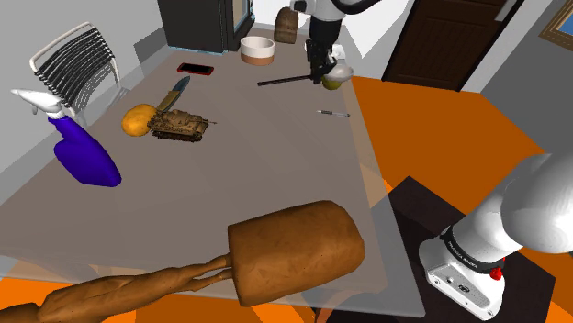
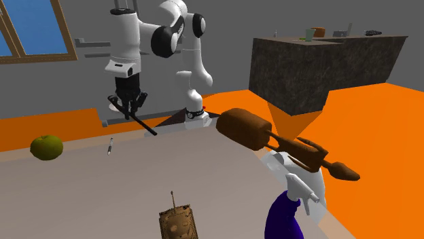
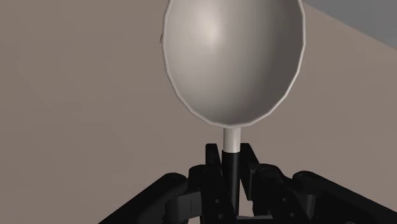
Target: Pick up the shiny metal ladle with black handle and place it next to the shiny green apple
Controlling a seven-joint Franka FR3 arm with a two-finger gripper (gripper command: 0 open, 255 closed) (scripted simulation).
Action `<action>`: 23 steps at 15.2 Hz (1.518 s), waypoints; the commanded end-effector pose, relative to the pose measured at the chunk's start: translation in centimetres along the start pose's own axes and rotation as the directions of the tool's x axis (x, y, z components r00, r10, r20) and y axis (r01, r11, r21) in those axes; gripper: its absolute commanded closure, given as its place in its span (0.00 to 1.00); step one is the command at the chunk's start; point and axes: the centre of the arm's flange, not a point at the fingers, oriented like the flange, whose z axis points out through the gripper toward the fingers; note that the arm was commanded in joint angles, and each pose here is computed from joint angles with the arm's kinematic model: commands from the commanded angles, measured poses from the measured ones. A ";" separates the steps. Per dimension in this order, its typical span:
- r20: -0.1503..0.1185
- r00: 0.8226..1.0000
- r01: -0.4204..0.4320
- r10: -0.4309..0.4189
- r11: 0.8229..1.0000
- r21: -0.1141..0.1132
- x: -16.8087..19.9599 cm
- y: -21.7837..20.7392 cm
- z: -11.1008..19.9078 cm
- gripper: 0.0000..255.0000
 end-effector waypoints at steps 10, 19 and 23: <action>0.000 1.000 0.002 -0.002 1.000 0.000 -12.4 7.1 2.1 1.00; 0.000 1.000 0.002 -0.002 1.000 0.000 -13.3 7.5 5.9 1.00; 0.000 1.000 0.002 -0.002 1.000 0.000 -13.1 7.3 8.0 1.00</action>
